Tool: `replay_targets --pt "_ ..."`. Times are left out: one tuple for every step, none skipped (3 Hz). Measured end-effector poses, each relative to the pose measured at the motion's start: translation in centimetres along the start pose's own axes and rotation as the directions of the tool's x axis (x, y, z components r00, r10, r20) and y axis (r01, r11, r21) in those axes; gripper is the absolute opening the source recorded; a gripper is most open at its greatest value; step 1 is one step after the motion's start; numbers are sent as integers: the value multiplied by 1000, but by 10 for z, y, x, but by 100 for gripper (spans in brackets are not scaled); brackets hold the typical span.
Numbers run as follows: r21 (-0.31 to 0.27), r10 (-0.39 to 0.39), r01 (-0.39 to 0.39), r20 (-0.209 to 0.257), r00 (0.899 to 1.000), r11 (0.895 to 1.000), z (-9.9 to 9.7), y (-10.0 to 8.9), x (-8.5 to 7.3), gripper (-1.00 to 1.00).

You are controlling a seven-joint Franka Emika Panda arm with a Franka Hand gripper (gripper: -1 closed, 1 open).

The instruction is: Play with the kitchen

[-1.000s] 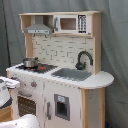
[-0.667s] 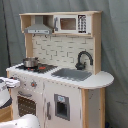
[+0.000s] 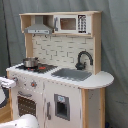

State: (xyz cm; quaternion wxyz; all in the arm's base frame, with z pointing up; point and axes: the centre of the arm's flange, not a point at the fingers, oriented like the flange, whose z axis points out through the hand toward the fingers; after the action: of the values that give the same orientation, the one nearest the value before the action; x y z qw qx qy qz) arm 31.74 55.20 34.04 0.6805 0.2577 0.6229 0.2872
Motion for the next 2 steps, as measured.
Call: replay_targets --pt "-2 3 -3 30 1000 1000 -26 4 -2 100" --pt "4 5 -5 59 998 1000 -48 1 -9 100"
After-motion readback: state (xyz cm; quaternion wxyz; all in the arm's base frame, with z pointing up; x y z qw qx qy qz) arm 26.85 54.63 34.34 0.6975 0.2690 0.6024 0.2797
